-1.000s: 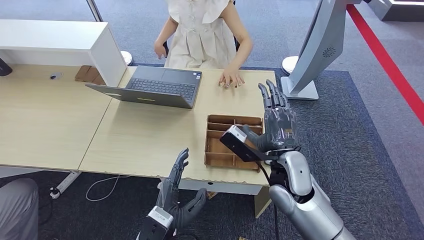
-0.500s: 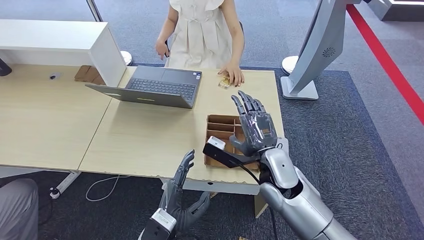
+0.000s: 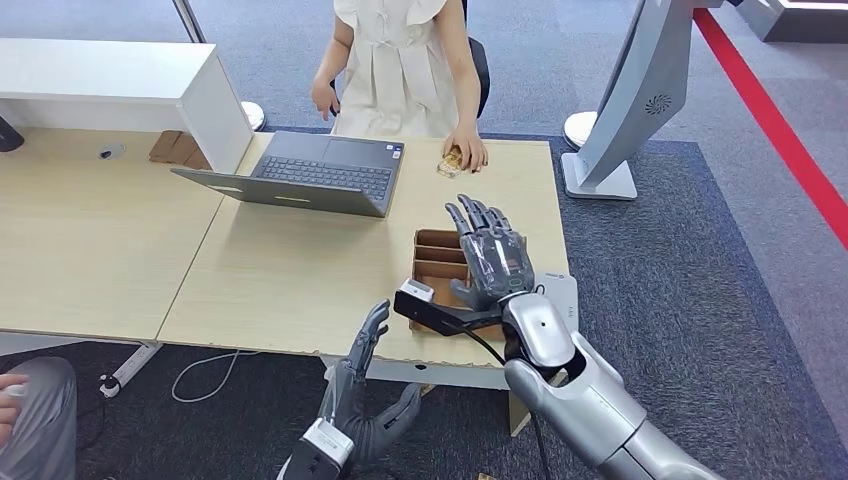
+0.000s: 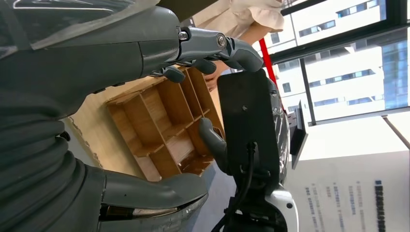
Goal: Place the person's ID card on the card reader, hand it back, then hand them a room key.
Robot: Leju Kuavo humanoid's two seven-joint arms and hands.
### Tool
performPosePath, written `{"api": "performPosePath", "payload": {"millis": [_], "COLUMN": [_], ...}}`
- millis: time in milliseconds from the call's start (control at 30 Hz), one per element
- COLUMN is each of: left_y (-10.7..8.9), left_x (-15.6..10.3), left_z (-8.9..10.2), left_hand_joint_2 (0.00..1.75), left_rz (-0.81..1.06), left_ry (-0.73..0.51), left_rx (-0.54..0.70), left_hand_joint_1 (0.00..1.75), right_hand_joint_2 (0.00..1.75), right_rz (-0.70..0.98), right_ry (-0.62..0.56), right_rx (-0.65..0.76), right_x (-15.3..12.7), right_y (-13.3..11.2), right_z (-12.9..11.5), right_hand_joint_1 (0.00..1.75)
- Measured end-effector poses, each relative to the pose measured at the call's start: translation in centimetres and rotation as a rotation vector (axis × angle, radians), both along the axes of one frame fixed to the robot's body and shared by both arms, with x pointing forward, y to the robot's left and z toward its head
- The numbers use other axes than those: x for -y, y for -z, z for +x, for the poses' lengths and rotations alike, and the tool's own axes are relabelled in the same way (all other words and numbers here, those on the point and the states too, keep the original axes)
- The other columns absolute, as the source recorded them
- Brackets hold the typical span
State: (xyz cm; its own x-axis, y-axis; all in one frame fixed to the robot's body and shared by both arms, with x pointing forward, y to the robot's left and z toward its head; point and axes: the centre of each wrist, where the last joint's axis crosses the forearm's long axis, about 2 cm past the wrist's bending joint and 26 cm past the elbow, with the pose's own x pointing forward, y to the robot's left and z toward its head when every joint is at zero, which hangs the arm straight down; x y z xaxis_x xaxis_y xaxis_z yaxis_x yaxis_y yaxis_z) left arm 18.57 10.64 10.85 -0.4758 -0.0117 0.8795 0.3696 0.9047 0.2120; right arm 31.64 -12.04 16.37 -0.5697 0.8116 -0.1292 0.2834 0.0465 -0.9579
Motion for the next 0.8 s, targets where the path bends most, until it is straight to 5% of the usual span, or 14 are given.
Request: {"api": "performPosePath", "payload": {"millis": [800], "left_y": [0.2], "left_x": [0.3], "left_z": [0.0], "left_hand_joint_2": [1.75], "left_rz": [0.014], "left_ry": [0.055], "left_rx": [-0.015], "left_hand_joint_1": [0.0], "right_hand_joint_2": [1.75], "right_rz": [-0.199], "right_ry": [0.167], "right_rx": [-0.01], "right_x": [2.3], "right_y": [1.2], "right_z": [3.8], "right_hand_joint_1": [0.0]}}
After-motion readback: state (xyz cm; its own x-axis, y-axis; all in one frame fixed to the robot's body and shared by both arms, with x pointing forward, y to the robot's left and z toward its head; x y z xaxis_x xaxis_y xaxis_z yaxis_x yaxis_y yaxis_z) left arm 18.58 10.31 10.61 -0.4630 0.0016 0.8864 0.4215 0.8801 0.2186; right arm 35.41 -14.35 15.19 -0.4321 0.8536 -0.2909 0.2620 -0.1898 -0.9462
